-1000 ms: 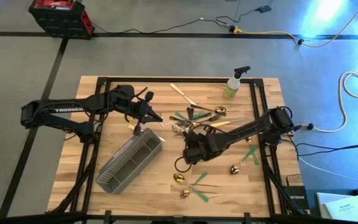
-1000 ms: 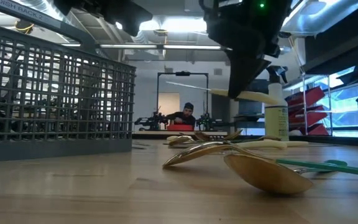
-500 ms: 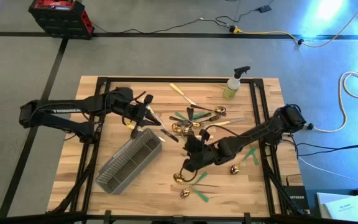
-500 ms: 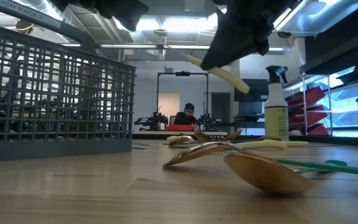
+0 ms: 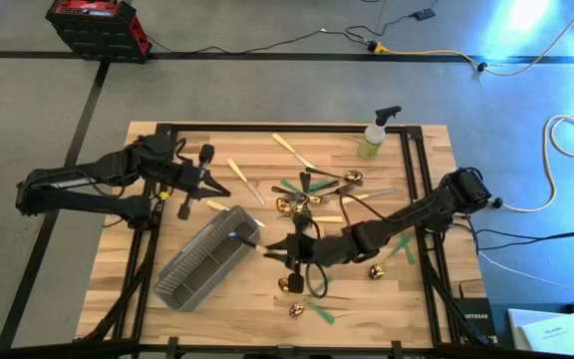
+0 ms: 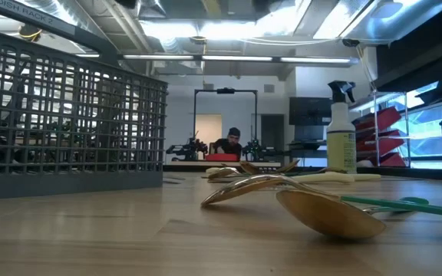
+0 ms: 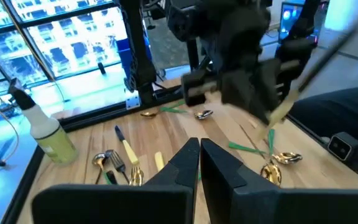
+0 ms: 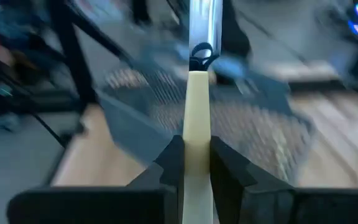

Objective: Sort silverware
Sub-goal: Put the table knife into the silverware tray

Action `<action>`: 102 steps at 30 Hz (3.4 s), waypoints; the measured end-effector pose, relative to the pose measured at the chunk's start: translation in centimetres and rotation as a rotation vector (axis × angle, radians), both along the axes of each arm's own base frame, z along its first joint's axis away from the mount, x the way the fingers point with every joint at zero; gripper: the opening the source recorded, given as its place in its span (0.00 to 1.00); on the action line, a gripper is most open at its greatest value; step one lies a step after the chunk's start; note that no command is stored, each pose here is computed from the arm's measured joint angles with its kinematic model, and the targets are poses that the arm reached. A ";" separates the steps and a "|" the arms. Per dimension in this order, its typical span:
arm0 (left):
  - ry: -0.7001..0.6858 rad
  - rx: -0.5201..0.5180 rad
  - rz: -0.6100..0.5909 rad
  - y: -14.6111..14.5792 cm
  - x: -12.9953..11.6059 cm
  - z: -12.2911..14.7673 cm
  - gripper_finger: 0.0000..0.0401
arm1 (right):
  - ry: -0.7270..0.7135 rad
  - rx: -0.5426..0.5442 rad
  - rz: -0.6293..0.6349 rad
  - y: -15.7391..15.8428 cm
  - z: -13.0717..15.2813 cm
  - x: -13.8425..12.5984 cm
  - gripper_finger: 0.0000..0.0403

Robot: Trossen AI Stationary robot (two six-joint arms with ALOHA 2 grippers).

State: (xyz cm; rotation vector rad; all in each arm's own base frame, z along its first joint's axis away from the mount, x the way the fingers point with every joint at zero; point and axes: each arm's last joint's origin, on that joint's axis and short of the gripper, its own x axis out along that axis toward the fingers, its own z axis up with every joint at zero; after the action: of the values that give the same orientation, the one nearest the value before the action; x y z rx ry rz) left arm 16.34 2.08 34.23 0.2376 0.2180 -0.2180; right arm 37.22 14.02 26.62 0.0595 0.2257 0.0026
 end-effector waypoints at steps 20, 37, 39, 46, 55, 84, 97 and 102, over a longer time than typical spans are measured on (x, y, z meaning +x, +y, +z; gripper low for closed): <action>0.134 -0.093 0.135 0.1 -1.1 -0.9 0.00 | -0.421 0.029 -0.270 -3.9 -6.9 6.0 0.08; 0.128 -0.080 0.151 0.2 -1.0 -0.9 0.00 | -0.361 0.234 -0.461 -4.0 -9.4 6.2 0.08; 0.125 -0.076 0.150 0.2 -1.0 -0.9 0.00 | -0.348 0.266 -0.468 -4.0 -9.7 6.2 0.08; 0.118 -0.072 0.149 0.2 -1.0 -0.8 0.00 | -0.334 0.286 -0.472 -4.0 -9.9 6.3 0.12; 0.120 -0.073 0.149 0.2 -1.0 -0.8 0.00 | -0.314 0.274 -0.468 -3.9 -9.5 6.7 0.17; 0.119 -0.073 0.149 0.2 -1.0 -0.9 0.00 | -0.246 0.243 -0.435 -3.7 -9.5 7.2 0.17; 0.145 -0.075 0.152 0.2 -0.7 -2.6 0.00 | -0.243 0.245 -0.418 -3.6 -9.5 7.2 0.17; 0.139 -0.073 0.155 0.2 -0.8 -2.5 0.00 | -0.243 0.244 -0.417 -3.6 -9.5 7.2 0.17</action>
State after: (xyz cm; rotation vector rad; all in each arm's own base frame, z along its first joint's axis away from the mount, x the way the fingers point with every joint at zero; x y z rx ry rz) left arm 15.57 2.30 31.76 0.1320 0.3641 -0.0887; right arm 44.46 10.41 17.11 0.3469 -0.0346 -0.3765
